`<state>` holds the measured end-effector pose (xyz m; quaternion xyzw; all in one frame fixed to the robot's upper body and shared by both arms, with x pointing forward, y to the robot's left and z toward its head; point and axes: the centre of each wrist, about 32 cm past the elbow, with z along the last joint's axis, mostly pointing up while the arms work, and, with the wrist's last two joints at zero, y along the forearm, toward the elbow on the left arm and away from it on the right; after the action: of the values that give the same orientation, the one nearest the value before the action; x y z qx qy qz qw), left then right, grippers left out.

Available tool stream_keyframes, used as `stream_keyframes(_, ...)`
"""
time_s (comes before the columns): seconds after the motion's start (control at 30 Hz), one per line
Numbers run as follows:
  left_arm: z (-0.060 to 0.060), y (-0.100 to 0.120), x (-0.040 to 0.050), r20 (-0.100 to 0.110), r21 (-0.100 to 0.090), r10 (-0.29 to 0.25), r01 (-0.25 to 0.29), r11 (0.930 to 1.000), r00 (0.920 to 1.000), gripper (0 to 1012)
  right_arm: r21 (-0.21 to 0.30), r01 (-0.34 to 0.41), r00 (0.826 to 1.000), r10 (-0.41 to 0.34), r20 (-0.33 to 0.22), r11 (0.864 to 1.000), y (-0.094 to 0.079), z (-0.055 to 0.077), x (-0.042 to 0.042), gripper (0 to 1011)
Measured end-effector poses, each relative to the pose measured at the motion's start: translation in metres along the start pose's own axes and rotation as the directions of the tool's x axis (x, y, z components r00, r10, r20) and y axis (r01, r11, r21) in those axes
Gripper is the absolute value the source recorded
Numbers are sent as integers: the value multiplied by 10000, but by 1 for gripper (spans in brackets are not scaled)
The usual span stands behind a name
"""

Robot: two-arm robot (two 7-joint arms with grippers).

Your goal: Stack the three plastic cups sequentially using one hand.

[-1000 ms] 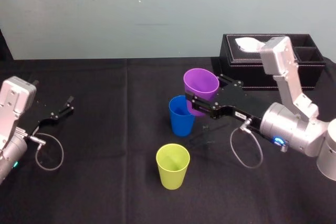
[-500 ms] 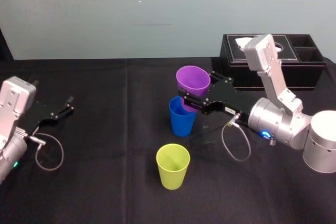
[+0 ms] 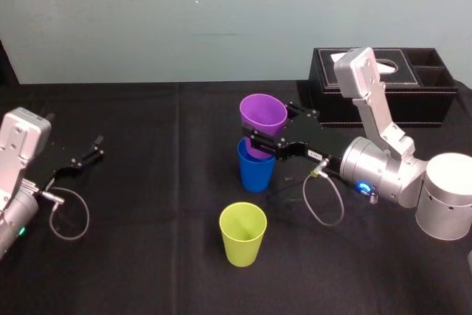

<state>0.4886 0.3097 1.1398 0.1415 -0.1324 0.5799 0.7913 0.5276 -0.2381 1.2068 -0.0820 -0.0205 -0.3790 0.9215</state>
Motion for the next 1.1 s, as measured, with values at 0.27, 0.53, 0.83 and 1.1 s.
stream_keyframes(0.27, 0, 0, 0, 0, -1, 0, 0, 10000, 10000, 1011, -32, -50, 10000, 50, -70, 10000, 10, -24, 2, 729)
stream_keyframes(0.53, 0, 0, 0, 0, -1, 0, 0, 10000, 10000, 1011, -82, -60, 9999, 59, -117, 9999, 27, -50, 9, 729)
stream_keyframes(0.83, 0, 0, 0, 1, -1, 0, 0, 10000, 10000, 1011, -98, -37, 9999, 36, -109, 9999, 50, -71, 26, 729)
stream_keyframes(1.1, 0, 0, 0, 1, 0, 0, 0, 10000, 10000, 1011, -161, 8, 9999, -9, -107, 9999, 105, -102, 59, 729)
